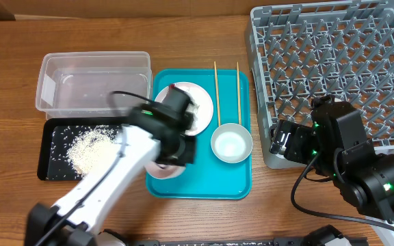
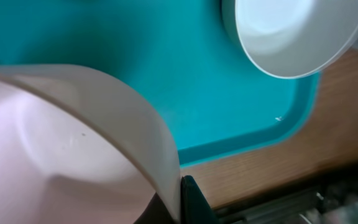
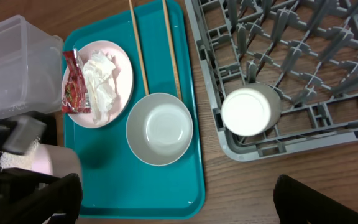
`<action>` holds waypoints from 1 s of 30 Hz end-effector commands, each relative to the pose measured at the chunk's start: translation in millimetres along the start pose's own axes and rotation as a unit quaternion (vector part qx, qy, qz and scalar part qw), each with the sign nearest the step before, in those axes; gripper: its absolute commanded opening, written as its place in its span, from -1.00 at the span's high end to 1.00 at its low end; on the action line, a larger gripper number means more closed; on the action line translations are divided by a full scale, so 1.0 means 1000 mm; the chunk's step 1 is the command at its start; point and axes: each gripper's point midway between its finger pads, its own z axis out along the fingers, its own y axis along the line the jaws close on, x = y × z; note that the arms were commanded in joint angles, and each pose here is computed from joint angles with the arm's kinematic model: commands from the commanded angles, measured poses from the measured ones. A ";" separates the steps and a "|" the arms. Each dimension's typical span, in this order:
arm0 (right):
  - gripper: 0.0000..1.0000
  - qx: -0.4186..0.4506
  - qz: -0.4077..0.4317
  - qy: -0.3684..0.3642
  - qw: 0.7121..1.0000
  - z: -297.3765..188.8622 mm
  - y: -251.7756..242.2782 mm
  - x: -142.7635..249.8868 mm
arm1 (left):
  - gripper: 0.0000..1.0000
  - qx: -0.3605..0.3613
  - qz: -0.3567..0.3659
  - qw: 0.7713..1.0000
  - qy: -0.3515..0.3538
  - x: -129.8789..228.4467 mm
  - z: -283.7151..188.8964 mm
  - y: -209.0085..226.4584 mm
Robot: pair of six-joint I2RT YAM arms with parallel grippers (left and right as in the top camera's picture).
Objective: Sort waste into correct bins and load items into the dishwasher
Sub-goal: 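Return the empty pink bowl to the teal tray with left gripper, then grasp the tissue on the white plate and drop it in the clear bin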
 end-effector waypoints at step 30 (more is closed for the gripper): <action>-1.00 0.004 0.002 -0.011 1.000 -0.004 -0.002 -0.005 | -0.61 -0.074 -0.044 0.981 -0.174 -0.162 0.059 0.037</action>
